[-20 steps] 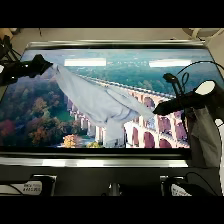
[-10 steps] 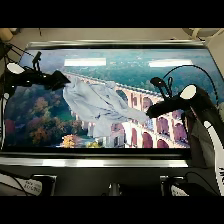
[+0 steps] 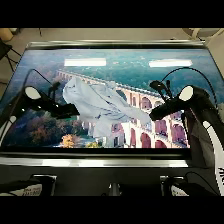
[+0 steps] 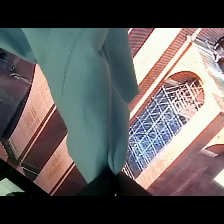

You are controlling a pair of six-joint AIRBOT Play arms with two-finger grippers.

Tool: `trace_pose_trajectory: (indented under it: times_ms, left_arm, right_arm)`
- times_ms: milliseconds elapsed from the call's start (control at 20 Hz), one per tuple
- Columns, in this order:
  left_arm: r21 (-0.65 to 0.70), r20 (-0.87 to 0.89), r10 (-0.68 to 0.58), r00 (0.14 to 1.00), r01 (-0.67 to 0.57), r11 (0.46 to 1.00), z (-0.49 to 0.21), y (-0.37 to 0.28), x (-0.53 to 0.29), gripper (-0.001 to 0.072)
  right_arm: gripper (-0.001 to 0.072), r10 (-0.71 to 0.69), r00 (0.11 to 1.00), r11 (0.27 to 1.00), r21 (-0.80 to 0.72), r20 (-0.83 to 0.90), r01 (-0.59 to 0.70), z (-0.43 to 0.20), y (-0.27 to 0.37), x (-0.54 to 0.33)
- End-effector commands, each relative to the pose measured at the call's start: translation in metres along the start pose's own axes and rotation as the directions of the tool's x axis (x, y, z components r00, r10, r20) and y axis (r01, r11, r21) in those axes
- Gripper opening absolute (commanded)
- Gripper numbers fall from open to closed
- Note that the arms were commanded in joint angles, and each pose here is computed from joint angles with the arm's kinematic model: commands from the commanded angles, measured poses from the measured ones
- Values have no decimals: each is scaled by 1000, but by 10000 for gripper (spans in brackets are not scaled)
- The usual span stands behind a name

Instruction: Fold the shirts.

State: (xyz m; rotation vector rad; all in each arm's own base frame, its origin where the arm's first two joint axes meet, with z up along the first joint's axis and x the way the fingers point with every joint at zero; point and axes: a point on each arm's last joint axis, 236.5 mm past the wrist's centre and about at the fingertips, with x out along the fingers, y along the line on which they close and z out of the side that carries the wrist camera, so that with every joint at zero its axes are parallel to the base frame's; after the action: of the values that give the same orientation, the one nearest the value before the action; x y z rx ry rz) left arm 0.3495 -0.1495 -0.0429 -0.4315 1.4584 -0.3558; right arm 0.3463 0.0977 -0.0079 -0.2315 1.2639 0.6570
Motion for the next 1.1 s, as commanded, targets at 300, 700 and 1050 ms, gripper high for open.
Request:
trace_pose_trajectory:
  times_ms: [300, 700, 1050]
  left_arm:
    - [-152, 158, -19, 987, 43, 987, 23, -9, 66, 713]
    - [349, 512, -176, 841, -17, 937, 102, -102, -118, 28]
    - [321, 946, -303, 112, -217, 922, 6, -174, -522, 28]
  right_arm:
    - [18, -2, 1000, 1000, 1, -7, 2, -2, 0, 0]
    - [17, -306, 893, 935, -74, 330, 347, 94, -40, -132]
    - [17, -612, 251, 638, 280, 750, 718, 84, 22, -480]
